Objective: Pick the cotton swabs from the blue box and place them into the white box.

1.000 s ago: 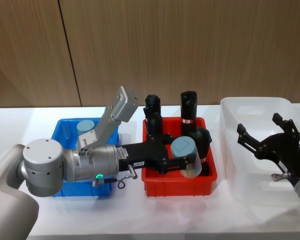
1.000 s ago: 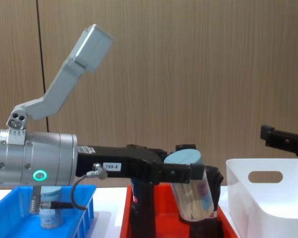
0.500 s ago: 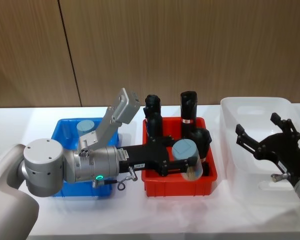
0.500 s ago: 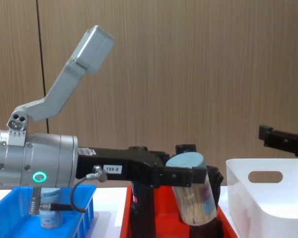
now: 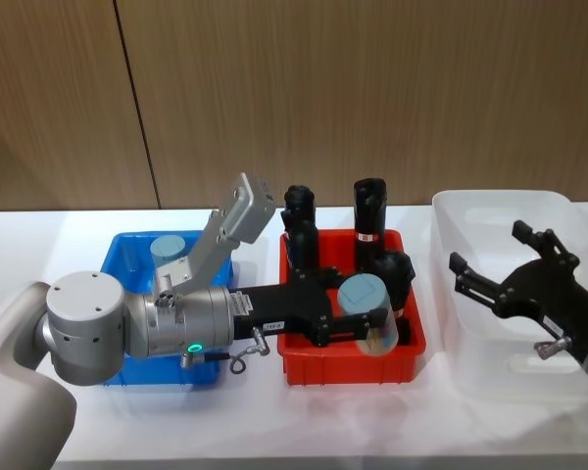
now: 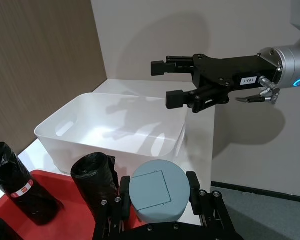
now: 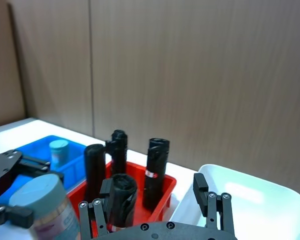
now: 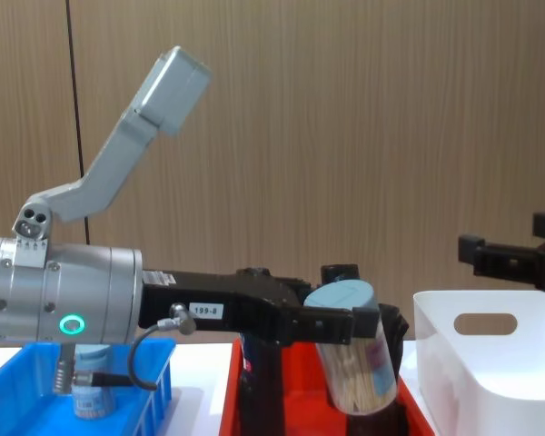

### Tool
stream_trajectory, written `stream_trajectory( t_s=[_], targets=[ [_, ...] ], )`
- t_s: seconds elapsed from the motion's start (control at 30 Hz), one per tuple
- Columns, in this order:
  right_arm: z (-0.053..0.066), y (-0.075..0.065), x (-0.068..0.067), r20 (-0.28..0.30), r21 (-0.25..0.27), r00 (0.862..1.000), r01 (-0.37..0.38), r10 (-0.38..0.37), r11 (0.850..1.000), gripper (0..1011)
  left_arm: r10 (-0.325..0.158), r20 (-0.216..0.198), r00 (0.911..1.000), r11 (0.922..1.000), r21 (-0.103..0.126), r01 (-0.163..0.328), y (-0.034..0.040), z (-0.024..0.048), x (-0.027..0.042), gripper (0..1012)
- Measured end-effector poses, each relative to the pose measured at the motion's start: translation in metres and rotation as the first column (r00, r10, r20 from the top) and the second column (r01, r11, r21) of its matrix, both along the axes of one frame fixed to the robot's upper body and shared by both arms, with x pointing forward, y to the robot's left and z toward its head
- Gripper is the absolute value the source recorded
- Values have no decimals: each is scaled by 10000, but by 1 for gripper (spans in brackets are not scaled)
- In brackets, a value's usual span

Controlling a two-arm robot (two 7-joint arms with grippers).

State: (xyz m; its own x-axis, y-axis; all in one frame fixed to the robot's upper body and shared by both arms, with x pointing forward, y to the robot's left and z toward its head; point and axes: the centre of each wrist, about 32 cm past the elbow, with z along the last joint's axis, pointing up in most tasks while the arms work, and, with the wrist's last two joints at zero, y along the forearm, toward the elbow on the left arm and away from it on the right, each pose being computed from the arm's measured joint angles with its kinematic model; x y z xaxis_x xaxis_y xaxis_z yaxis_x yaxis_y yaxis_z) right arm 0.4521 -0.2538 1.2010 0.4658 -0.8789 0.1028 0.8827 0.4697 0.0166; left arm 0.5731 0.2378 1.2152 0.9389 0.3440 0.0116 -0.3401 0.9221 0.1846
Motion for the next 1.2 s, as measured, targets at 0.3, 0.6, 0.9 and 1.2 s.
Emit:
stream_trajectory(
  t_s=[0.3,0.6,0.9,1.2],
  targets=[
    [104,-164,86,-550,-516,9916,-1199,1171,9914,1002,-14,-3,10000,10000,3,14,0,0,0,670],
    [184,-350,174,-1336,-892,9620,-2511,2382,9638,1002,-24,-5,10000,10000,-1,24,0,0,0,670],
    [206,-474,241,-1988,-927,9236,-3506,3277,9319,1002,-25,-5,10000,10000,-1,25,0,0,0,670],
    [214,-467,327,-2297,-741,8904,-4185,3929,9052,1001,-24,-5,10000,10000,-1,24,0,-1,0,671]
  ],
)
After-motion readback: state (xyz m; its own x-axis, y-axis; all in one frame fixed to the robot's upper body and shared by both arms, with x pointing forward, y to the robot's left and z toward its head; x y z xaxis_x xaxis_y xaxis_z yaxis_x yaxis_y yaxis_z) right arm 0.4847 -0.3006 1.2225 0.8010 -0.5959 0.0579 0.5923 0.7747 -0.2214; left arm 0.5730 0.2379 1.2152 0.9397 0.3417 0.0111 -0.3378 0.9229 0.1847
